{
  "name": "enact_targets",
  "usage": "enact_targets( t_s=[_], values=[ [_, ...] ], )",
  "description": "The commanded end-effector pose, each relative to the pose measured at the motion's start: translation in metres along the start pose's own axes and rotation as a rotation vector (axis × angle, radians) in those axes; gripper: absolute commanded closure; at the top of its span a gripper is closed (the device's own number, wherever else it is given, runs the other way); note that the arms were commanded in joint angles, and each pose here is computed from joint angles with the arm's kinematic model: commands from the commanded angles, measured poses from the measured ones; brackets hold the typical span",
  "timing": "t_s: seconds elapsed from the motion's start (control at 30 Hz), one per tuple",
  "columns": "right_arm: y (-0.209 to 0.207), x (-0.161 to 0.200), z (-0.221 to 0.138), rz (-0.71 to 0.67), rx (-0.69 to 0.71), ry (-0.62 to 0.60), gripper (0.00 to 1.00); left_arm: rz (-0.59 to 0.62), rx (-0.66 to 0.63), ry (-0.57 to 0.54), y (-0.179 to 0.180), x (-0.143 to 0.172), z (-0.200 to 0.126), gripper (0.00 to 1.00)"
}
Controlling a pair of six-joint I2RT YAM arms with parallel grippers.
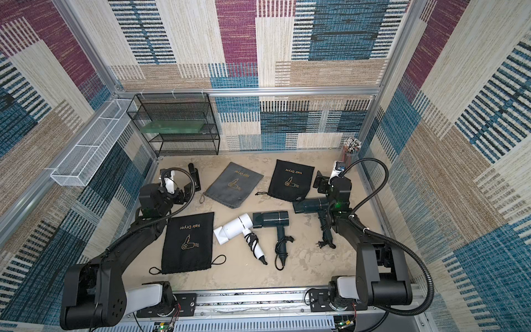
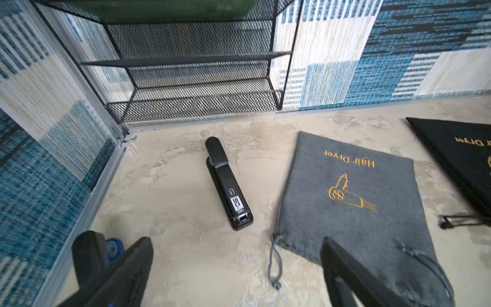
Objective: Pack away hair dryers
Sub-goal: Pick up the hair dryer from the center of the board.
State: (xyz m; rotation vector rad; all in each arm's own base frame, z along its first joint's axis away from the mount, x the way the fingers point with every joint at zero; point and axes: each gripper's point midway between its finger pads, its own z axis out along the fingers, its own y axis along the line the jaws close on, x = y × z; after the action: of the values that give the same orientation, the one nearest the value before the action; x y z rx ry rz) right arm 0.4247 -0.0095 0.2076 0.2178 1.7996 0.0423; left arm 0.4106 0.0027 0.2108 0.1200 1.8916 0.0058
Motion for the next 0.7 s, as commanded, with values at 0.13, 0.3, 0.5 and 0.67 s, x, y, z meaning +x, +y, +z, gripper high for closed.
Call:
enact_targets(
  t_s=[0.13, 0.3, 0.5, 0.67],
  values=[
    [0.026, 0.044, -0.042, 0.137, 0.082, 0.315, 0.05, 0.036, 0.078, 0.390, -0.008, 0.004, -0.036, 0.01],
    [0.008, 0.068, -0.082, 0.186, 0.261, 0.486, 0.04, -0.020, 0.218, 0.502, -0.031, -0.026, -0.043, 0.00],
    [-0.002, 0.097, -0.109, 0.158, 0.327, 0.648, 0.00, 0.047, 0.452, 0.573, -0.085, -0.051, -0.048, 0.00],
    [-0.014, 0.119, -0.119, 0.144, 0.416, 0.754, 0.01, 0.111, 0.551, 0.624, -0.120, -0.057, -0.047, 0.01]
  ],
)
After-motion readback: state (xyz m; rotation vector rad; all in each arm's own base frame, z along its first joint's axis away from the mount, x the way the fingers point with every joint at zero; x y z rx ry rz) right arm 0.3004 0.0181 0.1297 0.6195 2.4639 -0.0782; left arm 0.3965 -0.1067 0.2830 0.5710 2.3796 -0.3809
